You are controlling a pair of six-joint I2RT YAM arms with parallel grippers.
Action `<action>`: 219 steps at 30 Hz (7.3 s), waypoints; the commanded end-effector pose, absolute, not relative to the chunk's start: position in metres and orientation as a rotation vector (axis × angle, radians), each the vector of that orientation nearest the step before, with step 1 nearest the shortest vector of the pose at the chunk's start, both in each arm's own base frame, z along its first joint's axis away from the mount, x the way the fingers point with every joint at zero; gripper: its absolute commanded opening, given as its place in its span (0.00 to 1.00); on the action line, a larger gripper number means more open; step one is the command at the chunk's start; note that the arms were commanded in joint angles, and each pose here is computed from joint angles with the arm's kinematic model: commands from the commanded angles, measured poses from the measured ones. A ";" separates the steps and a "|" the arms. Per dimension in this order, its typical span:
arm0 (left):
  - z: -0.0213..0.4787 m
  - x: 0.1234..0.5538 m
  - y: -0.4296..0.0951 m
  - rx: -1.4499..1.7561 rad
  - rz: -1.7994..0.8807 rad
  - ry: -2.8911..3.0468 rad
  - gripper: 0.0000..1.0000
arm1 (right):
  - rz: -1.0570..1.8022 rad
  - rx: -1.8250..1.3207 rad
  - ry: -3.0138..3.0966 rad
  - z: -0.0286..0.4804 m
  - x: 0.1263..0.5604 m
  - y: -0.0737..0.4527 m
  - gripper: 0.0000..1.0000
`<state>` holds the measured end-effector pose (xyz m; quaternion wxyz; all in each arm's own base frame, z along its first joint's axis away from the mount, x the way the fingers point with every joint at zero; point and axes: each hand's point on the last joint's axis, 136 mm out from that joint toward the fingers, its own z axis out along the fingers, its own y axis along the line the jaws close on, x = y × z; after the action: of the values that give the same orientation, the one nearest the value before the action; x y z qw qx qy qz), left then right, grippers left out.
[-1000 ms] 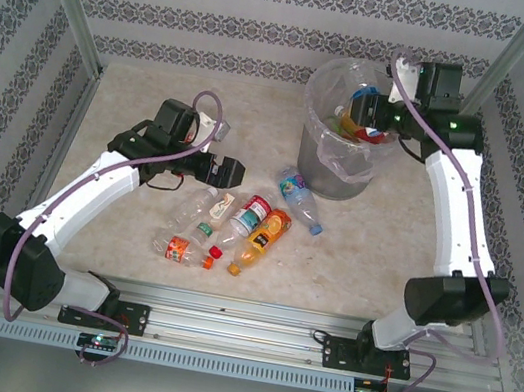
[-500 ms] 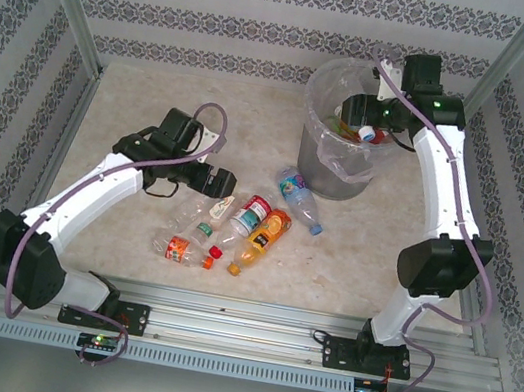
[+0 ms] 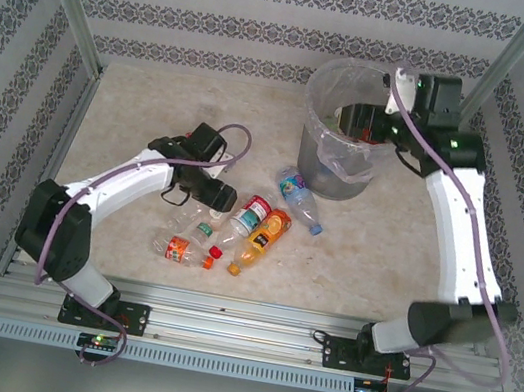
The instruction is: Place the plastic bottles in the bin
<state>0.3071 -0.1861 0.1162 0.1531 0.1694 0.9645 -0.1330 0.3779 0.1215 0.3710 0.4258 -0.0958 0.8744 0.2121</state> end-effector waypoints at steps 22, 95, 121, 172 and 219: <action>0.059 0.329 -0.202 0.423 -0.223 2.903 0.78 | 0.900 -0.257 2.135 0.350 0.284 0.159 0.90; 0.236 0.379 -0.262 -0.555 -1.421 2.278 0.49 | 1.131 -0.322 2.252 0.247 0.306 0.294 0.93; 0.260 0.378 -0.275 -0.483 -1.548 2.208 0.88 | 1.025 -0.355 2.249 0.256 0.309 0.287 0.51; 0.139 0.312 -0.138 0.268 -0.259 2.790 1.00 | 0.509 -0.287 2.385 0.315 0.471 0.136 0.67; 0.053 0.310 -0.091 0.096 0.194 3.056 0.70 | 1.007 -0.411 2.179 0.327 0.269 0.200 0.93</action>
<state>0.3131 -0.0998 0.0495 0.0541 0.0466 0.9962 0.0508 0.2671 0.1991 0.3238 0.3359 -0.1603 0.8441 0.3860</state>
